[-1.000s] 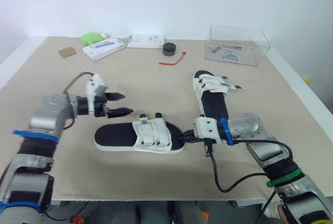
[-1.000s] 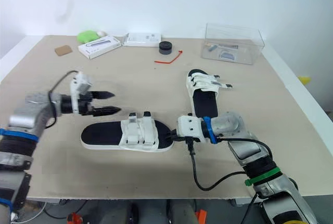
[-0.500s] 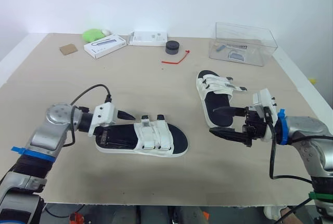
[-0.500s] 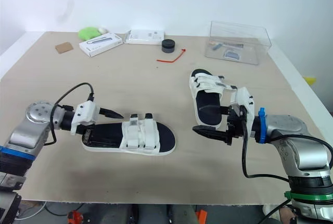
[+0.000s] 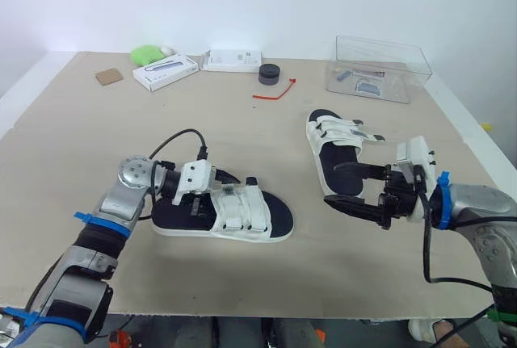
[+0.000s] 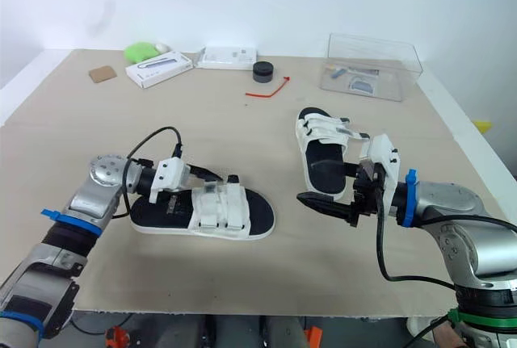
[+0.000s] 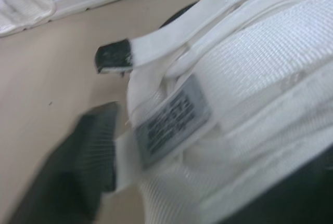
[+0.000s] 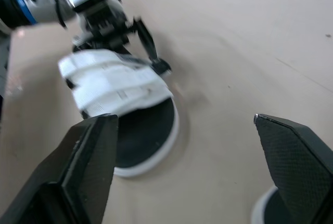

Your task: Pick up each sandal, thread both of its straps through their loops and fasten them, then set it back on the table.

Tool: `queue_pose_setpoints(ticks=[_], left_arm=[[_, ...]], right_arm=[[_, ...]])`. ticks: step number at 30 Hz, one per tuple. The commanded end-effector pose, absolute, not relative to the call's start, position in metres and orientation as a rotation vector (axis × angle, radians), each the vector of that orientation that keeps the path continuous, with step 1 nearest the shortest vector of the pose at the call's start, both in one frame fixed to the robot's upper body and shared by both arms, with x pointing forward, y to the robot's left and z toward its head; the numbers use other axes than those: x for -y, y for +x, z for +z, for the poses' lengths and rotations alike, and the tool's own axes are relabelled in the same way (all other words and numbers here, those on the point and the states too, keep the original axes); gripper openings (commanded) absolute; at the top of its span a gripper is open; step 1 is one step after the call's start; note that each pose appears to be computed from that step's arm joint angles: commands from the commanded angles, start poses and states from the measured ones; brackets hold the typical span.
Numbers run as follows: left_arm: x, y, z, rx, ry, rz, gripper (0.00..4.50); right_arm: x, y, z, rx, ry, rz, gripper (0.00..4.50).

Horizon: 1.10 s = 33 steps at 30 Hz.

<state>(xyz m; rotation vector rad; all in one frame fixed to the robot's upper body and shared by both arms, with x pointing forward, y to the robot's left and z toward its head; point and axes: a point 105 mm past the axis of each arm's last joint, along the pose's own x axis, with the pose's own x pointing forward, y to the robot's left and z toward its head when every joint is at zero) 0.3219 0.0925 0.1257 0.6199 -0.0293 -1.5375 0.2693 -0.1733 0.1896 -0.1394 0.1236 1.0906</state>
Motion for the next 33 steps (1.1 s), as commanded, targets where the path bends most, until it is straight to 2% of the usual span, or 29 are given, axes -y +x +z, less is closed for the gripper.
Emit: queue_pose_setpoints(ticks=[1,6,13,17,18,20,21,23,25,27,31,32,33], left_arm=[[-0.090,0.325,0.134,0.061,0.643,-1.538,2.22],[-0.092,0.336,0.139,0.066,0.616,-1.459,0.07],[-0.104,0.357,0.151,0.068,0.612,-1.254,0.07],[-0.125,0.385,0.164,0.060,0.681,-0.992,0.07],[-0.144,0.406,0.178,0.051,0.661,-0.787,0.07],[-0.168,0.426,0.192,0.037,0.629,-0.553,0.07],[-0.193,0.438,0.197,-0.008,0.592,-0.371,0.07],[-0.236,0.446,0.202,-0.076,0.475,-0.104,0.07],[-0.270,0.445,0.195,-0.140,0.379,0.081,0.07],[-0.282,0.442,0.185,-0.183,0.295,0.162,0.07],[-0.279,0.442,0.175,-0.179,0.226,0.145,0.07],[-0.280,0.442,0.175,-0.175,0.224,0.146,0.77],[-0.280,0.442,0.174,-0.175,0.218,0.143,1.27]], right_arm=[[0.169,0.263,0.204,-0.067,-0.144,1.103,4.50],[0.160,0.268,0.215,0.054,-0.252,1.112,4.50],[0.132,0.265,0.234,0.214,-0.333,1.227,4.50],[0.123,0.260,0.233,0.198,-0.317,1.308,4.50],[0.124,0.263,0.229,0.179,-0.324,1.313,4.50],[0.126,0.266,0.225,0.159,-0.330,1.315,4.50],[0.127,0.269,0.221,0.150,-0.344,1.310,4.50],[0.128,0.276,0.217,0.143,-0.339,1.297,4.50],[0.125,0.282,0.217,0.147,-0.307,1.295,4.50],[0.123,0.287,0.218,0.155,-0.297,1.304,4.50],[0.121,0.294,0.220,0.157,-0.296,1.316,4.50],[0.121,0.295,0.219,0.156,-0.299,1.318,4.50],[0.121,0.296,0.219,0.155,-0.304,1.319,4.50]])
